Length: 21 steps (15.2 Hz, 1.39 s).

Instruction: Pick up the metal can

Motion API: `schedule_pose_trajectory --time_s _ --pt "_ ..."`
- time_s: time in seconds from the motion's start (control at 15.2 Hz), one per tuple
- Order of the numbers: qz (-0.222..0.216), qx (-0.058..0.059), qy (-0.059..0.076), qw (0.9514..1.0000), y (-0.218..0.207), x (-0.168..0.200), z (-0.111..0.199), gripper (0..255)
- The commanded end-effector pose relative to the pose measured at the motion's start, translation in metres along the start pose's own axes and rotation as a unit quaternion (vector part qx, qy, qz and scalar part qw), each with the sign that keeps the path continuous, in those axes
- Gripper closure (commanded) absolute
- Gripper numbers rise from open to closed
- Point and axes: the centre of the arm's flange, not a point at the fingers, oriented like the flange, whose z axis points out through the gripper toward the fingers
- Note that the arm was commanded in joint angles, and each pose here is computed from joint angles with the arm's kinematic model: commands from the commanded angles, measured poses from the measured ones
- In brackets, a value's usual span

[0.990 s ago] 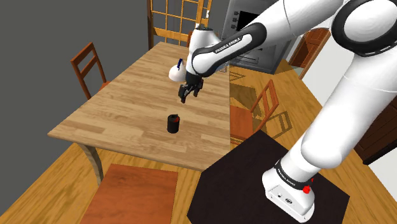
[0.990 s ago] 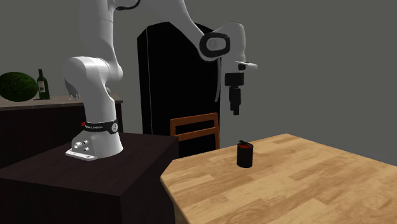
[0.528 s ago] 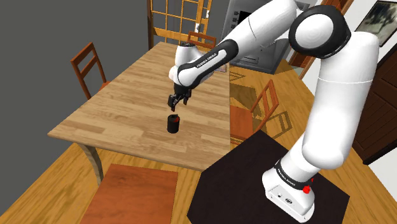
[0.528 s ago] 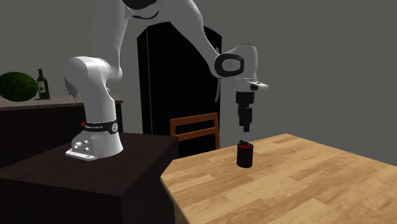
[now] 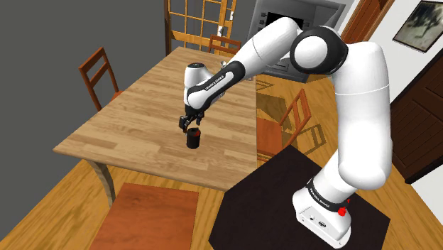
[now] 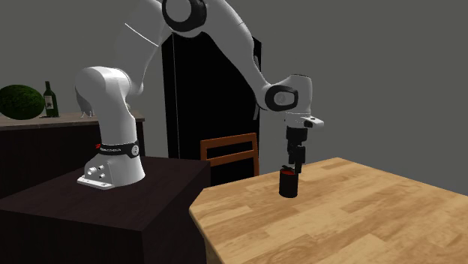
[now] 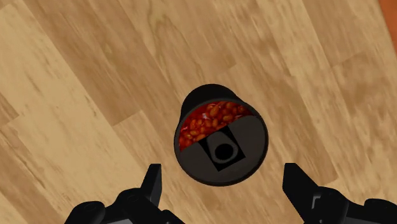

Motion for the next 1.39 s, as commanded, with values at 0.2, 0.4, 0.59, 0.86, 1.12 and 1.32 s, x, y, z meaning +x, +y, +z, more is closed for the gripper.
schedule_pose_trajectory --time_s 0.2,0.4,0.59,0.86,1.12,1.32 --pt "0.000 0.000 0.000 1.0000 0.000 0.000 0.030 0" --pt "0.000 0.000 0.000 1.0000 0.000 0.000 0.029 255" --pt "0.000 0.000 0.000 1.0000 -0.001 0.000 0.030 255" --pt "0.000 0.000 0.000 1.0000 0.000 0.000 0.029 255" --pt "0.000 0.000 0.000 1.0000 0.000 0.000 0.019 255" --pt "0.000 0.000 0.000 1.0000 0.000 0.000 0.003 255"
